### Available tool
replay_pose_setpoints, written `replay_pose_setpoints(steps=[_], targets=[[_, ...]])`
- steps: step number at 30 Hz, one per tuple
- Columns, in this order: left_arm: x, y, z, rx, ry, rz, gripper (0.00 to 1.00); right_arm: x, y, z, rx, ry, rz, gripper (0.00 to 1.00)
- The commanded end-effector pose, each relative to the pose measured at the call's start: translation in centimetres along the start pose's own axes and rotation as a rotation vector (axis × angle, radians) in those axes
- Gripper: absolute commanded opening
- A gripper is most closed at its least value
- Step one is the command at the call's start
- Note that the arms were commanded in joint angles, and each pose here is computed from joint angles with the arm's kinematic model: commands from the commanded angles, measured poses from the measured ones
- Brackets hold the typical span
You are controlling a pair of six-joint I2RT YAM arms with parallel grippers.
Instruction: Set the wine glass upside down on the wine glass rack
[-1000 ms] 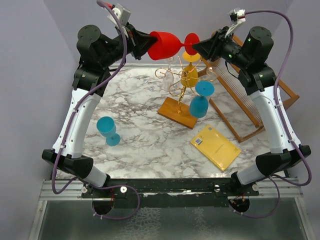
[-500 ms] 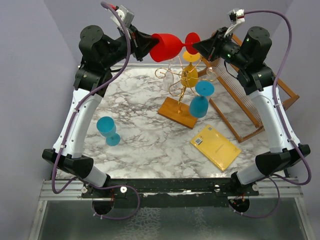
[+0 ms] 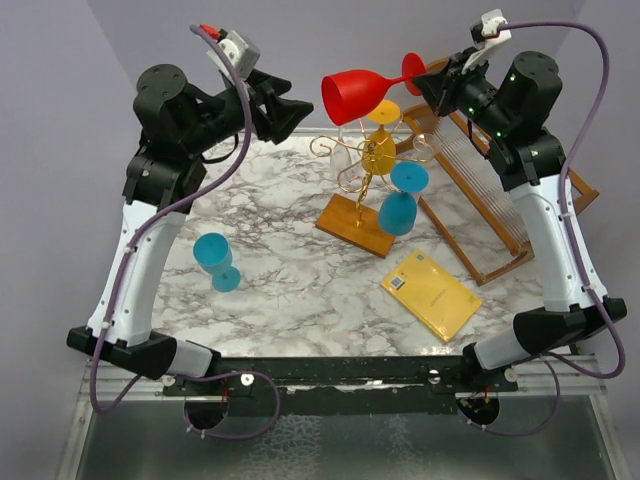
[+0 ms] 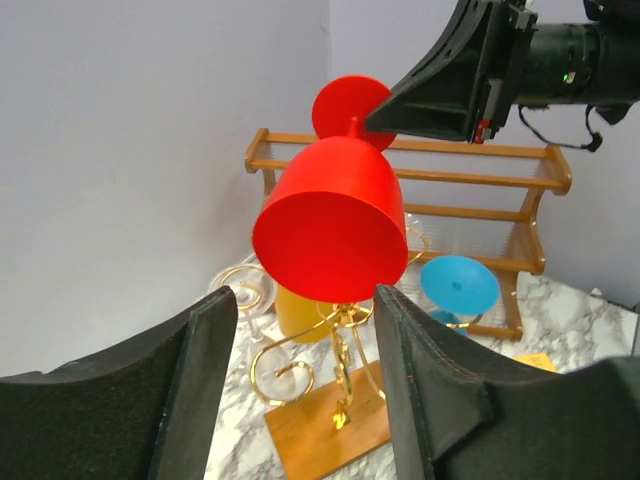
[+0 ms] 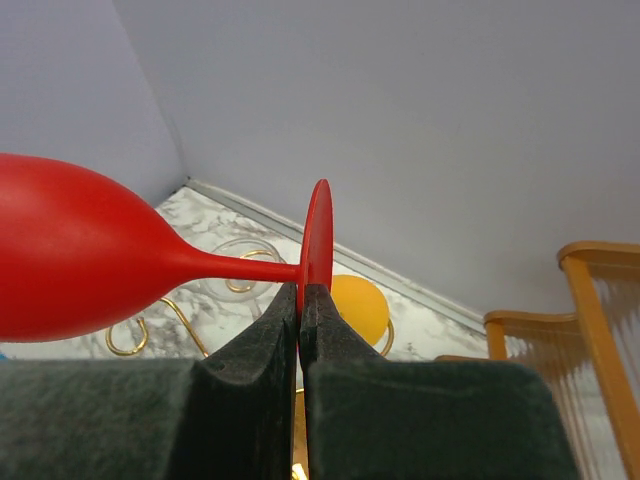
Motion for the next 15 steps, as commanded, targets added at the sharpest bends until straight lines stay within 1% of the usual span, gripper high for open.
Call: replay_pose_setpoints(steps=[1, 5, 10, 15], targets=[[-3.7, -0.6, 1.8, 0.146, 0.011, 0.096, 0.64, -2.9, 1.0, 2.9, -0.248, -0.066, 0.056, 0.01], [-6.3, 0.6, 1.6, 0.168, 0.044, 0.25, 0.76, -3.9, 2.4, 2.7, -0.355, -0.04, 0.185, 0.01], [-8.8, 2.8, 0.1, 0.152, 0.093, 0.454, 0.85, -4.0, 4.6, 2.1, -0.463, -0.015, 0.253, 0.01], [-10.6, 5.2, -0.5, 0.129, 0.111, 0.621, 0.91, -3.4, 8.6, 0.9, -0.527, 0.006, 0.356, 0.01]])
Point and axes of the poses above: each gripper's point midway between its finger pads, its own x axis out along the fingers, its own y axis along the line the jaws close on, z = x × y, the point moved 8 cm from there along -x, back along the fingers, and after that the axes turned 4 degrees about x, right-handed, at the moved point
